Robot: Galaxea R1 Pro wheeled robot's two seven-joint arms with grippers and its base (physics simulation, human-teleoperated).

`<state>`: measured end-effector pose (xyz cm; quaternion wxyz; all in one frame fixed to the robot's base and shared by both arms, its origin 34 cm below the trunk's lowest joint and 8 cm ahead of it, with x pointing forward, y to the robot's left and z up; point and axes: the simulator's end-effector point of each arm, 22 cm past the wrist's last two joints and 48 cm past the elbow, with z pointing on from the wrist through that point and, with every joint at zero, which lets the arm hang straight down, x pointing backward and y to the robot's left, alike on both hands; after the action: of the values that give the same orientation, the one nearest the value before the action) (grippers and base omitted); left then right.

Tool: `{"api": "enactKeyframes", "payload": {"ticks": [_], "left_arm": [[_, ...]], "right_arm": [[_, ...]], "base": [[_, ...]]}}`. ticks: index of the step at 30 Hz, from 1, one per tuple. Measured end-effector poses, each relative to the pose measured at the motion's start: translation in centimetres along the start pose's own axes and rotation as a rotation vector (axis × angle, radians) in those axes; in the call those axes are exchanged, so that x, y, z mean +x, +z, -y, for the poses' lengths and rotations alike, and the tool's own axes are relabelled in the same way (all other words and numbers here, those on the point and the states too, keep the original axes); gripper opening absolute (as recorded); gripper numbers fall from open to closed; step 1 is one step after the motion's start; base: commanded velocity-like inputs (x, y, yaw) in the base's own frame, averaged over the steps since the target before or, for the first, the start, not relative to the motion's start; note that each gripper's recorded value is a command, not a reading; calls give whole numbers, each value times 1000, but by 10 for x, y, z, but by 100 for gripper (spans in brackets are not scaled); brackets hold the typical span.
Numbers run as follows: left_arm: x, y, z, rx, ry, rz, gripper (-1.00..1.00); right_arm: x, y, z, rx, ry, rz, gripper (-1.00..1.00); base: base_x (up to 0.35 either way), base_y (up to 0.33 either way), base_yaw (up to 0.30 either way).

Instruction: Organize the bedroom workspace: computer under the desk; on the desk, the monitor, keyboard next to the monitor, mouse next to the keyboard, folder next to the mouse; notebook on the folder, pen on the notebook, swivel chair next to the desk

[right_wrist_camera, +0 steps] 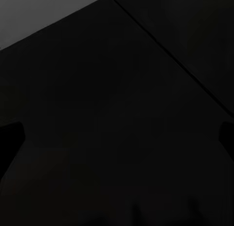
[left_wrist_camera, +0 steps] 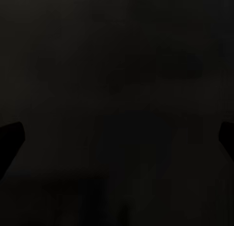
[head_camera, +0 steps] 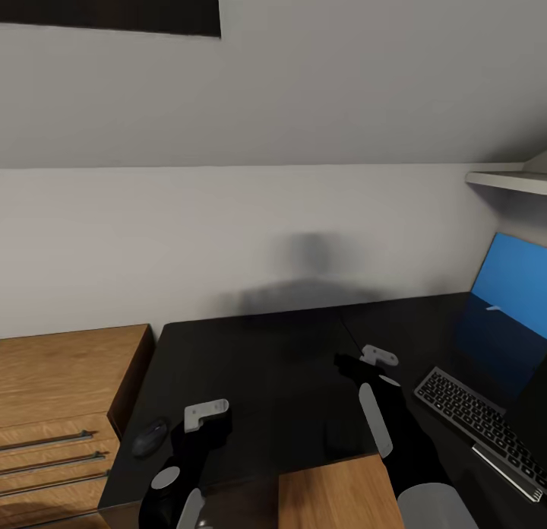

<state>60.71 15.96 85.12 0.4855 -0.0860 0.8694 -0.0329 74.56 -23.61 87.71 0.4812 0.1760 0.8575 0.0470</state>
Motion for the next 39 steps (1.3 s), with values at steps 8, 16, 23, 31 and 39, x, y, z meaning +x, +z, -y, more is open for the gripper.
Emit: {"api": "enactKeyframes", "payload": {"ticks": [8, 16, 23, 31, 39], "left_arm": [[0, 0, 0, -1, -1, 0, 100], [-1, 0, -1, -1, -1, 1, 100], [-1, 0, -1, -1, -1, 3, 100], [-3, -1, -1, -1, -2, 6, 100], [-5, -2, 0, 0, -2, 12, 100]], "right_arm": [[-1, -1, -2, -1, 0, 3, 100], [-3, -1, -1, -7, 7, 6, 100], [-4, -1, -2, -9, 8, 7, 100], [-5, -2, -3, -12, 9, 9, 100], [-6, -3, -4, -16, 8, 11, 100]], "base": [[1, 0, 0], [0, 0, -34], [0, 0, -222], [0, 0, -248], [0, 0, -250]]}}
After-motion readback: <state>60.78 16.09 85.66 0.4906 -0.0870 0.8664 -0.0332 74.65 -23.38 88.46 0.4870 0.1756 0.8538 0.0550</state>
